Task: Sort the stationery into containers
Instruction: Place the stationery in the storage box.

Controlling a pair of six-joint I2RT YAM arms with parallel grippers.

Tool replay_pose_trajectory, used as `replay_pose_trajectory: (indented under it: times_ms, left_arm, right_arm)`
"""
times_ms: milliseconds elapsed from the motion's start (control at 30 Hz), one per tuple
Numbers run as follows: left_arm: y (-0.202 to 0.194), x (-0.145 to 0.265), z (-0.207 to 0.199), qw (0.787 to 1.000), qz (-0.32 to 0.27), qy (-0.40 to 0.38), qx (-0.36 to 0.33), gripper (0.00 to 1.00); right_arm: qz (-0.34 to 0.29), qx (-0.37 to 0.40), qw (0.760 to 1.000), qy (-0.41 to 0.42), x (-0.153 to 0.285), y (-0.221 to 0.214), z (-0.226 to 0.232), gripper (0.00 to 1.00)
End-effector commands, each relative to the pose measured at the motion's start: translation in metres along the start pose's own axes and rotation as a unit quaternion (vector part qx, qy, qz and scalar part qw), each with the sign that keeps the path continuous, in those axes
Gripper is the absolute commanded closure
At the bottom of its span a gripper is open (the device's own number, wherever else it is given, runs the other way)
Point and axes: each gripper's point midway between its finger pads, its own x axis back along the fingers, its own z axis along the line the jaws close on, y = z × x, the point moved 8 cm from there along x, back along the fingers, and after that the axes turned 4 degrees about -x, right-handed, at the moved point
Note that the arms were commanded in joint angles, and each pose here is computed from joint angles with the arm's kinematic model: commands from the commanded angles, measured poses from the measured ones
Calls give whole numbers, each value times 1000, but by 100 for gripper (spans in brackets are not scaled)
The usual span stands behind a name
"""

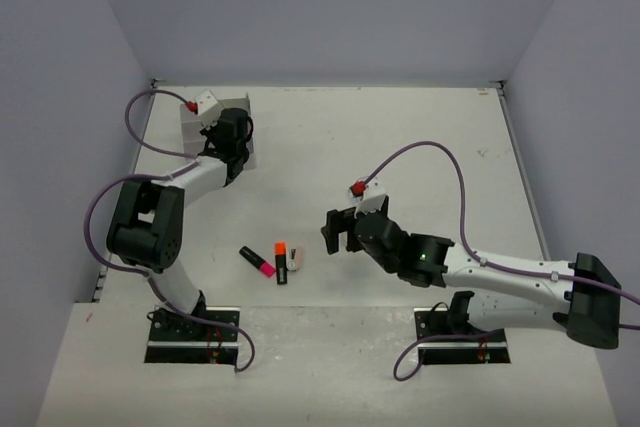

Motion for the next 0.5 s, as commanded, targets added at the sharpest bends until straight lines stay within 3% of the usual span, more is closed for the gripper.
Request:
replay_pose_trajectory:
  times_ms: [0, 67, 133, 300, 367, 467]
  left_arm:
    - [20, -5, -6, 999, -34, -1, 36, 60]
    - [20, -2, -5, 999, -30, -5, 39, 49]
    - [25, 4, -4, 998, -30, -15, 47, 44]
    - [57, 36, -4, 994, -29, -52, 87, 41]
    - [73, 57, -3, 992, -20, -74, 101, 33]
    - [97, 100, 8, 989, 21, -106, 96, 5]
  right_arm:
    - [10, 6, 1000, 7, -9, -1, 8, 1]
    - [20, 9, 1000, 15, -11, -3, 12, 1]
    - [31, 11, 999, 26, -13, -3, 17, 1]
    - [61, -4, 998, 32, -19, -1, 31, 5]
    - [86, -25, 996, 23, -22, -1, 39, 16]
    - [132, -70, 989, -10, -29, -13, 50, 48]
